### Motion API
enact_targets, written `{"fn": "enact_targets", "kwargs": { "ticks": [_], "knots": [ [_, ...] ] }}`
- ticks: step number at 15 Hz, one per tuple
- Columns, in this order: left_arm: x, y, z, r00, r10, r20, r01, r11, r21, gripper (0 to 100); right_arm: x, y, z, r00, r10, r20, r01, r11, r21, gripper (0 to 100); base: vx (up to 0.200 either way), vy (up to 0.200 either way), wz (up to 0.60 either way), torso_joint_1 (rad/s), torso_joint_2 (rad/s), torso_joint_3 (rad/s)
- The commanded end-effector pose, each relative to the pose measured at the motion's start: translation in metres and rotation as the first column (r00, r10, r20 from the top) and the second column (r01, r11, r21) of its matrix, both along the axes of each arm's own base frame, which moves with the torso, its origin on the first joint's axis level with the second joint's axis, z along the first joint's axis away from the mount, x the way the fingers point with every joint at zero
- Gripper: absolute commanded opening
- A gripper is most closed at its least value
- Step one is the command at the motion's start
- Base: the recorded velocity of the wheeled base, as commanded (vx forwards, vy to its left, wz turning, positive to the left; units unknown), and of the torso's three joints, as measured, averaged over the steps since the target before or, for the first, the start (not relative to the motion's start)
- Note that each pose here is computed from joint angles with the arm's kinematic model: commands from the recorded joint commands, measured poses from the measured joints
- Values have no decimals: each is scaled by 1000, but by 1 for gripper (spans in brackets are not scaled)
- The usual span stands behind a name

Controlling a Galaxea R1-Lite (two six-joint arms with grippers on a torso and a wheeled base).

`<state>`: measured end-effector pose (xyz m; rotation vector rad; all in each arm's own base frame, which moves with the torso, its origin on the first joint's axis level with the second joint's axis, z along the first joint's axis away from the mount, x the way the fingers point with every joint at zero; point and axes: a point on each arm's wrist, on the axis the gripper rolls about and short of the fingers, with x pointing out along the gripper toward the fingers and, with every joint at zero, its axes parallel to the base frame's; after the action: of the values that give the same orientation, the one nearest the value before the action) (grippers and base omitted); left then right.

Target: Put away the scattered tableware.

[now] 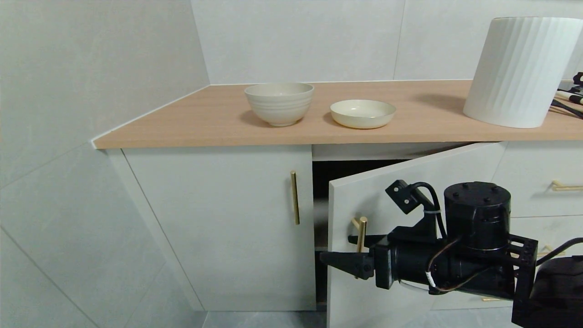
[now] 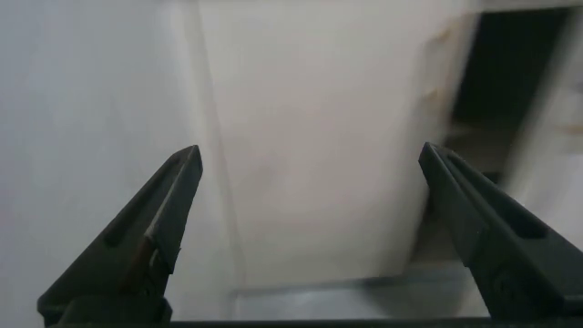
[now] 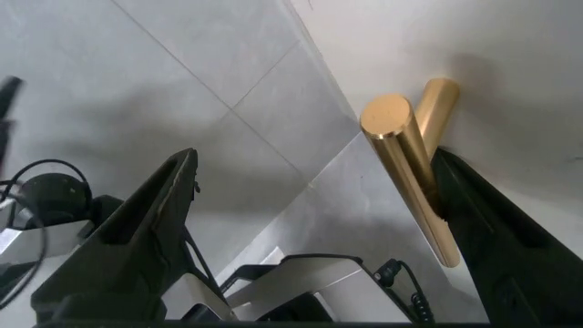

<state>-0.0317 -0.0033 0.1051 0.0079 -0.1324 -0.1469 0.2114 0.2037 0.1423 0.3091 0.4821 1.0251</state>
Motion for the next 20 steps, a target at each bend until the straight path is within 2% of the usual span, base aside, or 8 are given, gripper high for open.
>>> {"fn": "enact_targets", "kwargs": {
  "ticks": [1,3,6,9,12,16,17,20],
  "knots": [
    [-9,-4,24,987,-159,-28,160,987,16,100,-1,-1,2,1000,-2,5,2,1000,3,100,0,0,0,0,0,0],
    [-5,-6,53,958,-259,-125,261,965,-1,100,-1,-1,2,1000,-2,6,2,1000,4,100,0,0,0,0,0,0],
    [34,-6,112,932,-289,-220,289,957,-33,100,-3,-3,3,1000,-4,7,4,1000,5,100,0,0,0,0,0,0],
    [101,-13,142,814,-447,-370,438,892,-113,100,-4,-3,1,1000,-1,-1,1,1000,0,100,0,0,0,0,0,0],
    [155,-25,128,712,-520,-472,497,848,-183,100,-5,-4,0,1000,-1,-2,1,1000,-1,100,0,0,0,0,0,0],
    [193,-60,83,504,-623,-598,548,766,-335,100,-4,-4,-2,1000,-3,-8,3,1000,-6,100,0,0,0,0,0,0],
    [197,-75,62,428,-652,-626,553,737,-389,100,-3,-3,-4,1000,-3,-15,3,1000,-13,100,0,0,0,0,0,0],
    [206,-81,46,422,-663,-619,546,731,-410,100,-3,-2,-9,1000,-2,-28,1,1000,-25,100,0,0,0,0,0,0]
  ]
}}
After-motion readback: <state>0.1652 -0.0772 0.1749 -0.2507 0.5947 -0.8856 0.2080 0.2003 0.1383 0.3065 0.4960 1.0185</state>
